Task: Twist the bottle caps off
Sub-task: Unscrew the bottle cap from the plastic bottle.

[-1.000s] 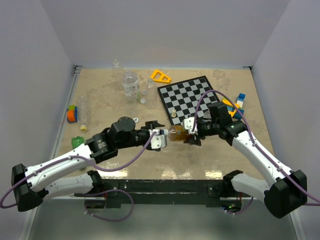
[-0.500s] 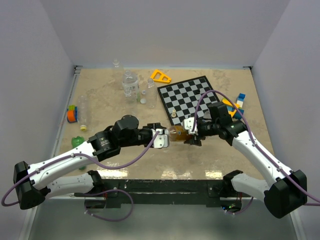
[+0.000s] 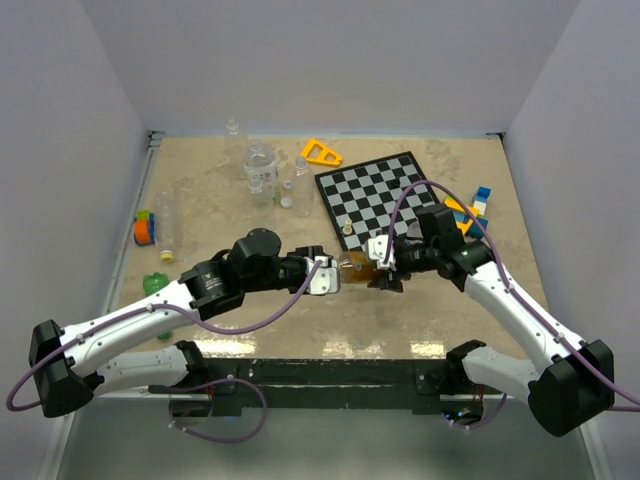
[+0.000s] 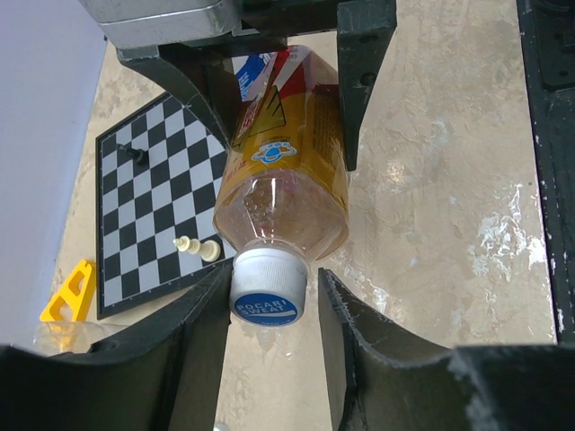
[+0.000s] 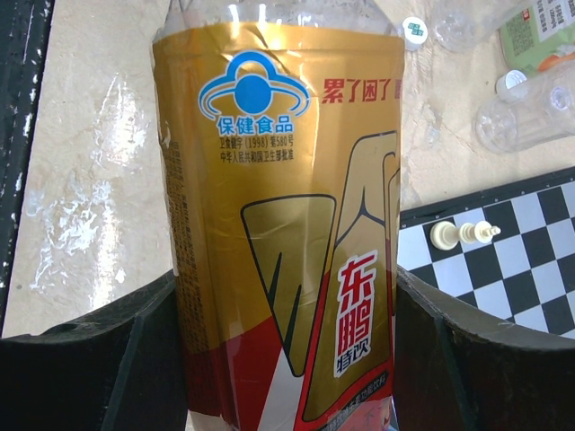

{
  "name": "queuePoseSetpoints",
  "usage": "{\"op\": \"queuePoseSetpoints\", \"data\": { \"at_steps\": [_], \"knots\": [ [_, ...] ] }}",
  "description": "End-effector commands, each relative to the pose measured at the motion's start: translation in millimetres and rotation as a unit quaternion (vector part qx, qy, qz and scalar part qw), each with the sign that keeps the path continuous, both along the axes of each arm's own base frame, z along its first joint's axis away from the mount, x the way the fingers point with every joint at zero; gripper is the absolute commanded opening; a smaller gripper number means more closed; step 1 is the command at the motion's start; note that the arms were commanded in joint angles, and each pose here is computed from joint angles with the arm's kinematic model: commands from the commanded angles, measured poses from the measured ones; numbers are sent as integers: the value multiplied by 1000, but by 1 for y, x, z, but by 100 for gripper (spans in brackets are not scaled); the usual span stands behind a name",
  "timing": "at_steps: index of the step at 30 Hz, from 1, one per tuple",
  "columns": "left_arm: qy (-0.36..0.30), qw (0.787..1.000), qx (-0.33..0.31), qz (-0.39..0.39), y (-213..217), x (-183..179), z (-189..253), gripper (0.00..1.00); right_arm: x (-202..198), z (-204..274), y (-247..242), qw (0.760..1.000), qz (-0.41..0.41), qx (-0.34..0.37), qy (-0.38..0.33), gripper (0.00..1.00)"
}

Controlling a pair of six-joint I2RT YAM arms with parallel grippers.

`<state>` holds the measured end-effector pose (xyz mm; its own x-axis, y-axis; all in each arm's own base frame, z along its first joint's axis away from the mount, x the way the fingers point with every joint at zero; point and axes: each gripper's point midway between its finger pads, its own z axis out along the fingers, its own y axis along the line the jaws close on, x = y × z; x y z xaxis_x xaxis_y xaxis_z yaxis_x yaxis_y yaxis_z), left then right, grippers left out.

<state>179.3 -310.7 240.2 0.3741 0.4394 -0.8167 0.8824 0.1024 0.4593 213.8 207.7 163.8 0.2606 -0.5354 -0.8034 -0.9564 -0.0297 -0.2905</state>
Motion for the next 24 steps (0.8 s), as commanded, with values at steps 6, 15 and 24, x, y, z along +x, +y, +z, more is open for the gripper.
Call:
{"op": "queuePoseSetpoints", "data": {
  "at_steps": [6, 15, 24],
  "knots": [
    [9, 999, -32, -13, -5, -2, 25, 0, 0, 4, 3, 1000, 8, 6, -10, 6],
    [325, 915, -156, 180, 10, 3, 59, 0, 0, 5, 2, 1000, 6, 6, -11, 6],
    [588, 717, -271, 259, 4, -6, 70, 0, 0, 6, 3, 1000, 6, 7, -17, 6]
  ]
}}
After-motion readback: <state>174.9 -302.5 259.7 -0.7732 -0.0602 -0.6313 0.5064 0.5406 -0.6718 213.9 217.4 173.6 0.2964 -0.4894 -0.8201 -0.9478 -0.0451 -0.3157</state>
